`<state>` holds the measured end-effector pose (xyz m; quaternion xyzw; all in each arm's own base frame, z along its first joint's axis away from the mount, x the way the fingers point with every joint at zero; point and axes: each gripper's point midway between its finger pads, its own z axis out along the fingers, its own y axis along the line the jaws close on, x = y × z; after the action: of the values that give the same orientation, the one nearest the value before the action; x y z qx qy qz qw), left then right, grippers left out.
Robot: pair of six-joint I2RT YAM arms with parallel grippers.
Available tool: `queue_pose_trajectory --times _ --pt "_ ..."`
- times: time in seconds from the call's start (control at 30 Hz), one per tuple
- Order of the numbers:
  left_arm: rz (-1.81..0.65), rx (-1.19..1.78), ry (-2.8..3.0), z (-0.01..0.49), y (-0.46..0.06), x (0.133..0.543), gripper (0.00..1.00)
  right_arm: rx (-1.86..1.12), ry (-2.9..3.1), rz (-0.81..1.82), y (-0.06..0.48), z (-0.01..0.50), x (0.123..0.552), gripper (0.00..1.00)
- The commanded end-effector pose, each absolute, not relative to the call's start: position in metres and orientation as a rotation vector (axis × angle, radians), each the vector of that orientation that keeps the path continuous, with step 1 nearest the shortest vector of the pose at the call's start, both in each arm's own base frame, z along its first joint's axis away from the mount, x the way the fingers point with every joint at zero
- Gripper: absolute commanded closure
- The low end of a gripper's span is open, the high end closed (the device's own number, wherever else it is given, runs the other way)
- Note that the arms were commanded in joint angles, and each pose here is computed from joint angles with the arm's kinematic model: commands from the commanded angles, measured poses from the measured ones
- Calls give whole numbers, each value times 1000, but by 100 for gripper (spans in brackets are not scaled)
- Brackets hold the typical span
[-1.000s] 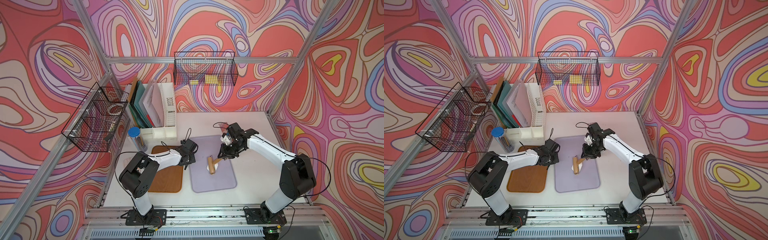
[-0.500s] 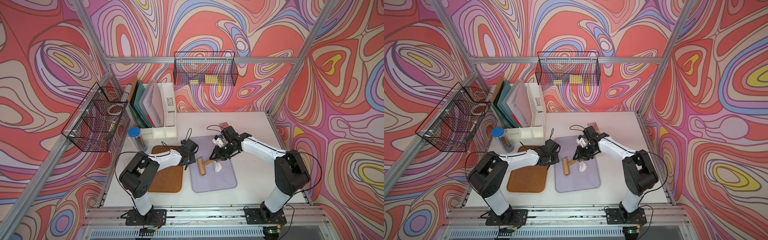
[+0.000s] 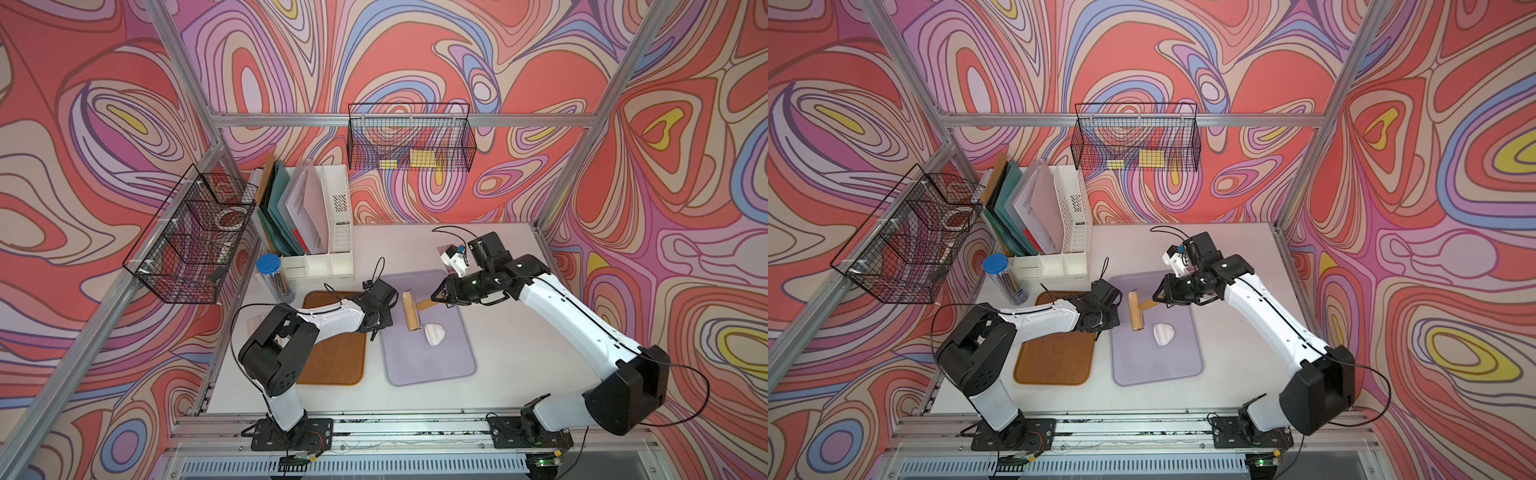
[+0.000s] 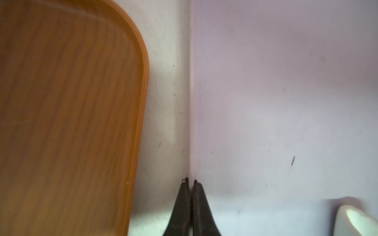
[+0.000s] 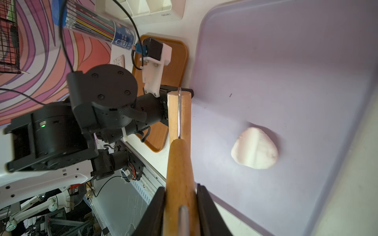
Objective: Roll out the dumpling wrappers from the dough
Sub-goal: Flatten out the dough on the work surface.
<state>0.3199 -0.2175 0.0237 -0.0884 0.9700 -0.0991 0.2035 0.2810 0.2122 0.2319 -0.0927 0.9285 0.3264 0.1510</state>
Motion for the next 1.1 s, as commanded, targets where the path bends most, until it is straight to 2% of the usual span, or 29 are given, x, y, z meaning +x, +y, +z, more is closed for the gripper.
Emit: queue_pose_trajectory --times 0.0,0.13,0.33,0.73,0.8,0.9,1.07 --pt "-298 -243 2716 25 -221 315 100 -94 2849 656 150 197 274 100" --pt "-302 -237 2719 25 -221 315 100 23 2891 612 115 174 273 100" --pt "-310 -231 2723 25 -223 315 100 -8 2862 888 144 163 280 100" --pt "-319 -227 2728 24 -225 315 100 41 2911 948 149 130 280 100" --pt "-318 -226 2730 24 -225 314 100 74 2948 884 143 118 277 100" --pt "-314 -228 2733 23 -223 313 100 151 3085 553 110 88 266 100" --pt "-349 -237 2726 22 -226 315 100 206 3185 193 74 65 247 100"
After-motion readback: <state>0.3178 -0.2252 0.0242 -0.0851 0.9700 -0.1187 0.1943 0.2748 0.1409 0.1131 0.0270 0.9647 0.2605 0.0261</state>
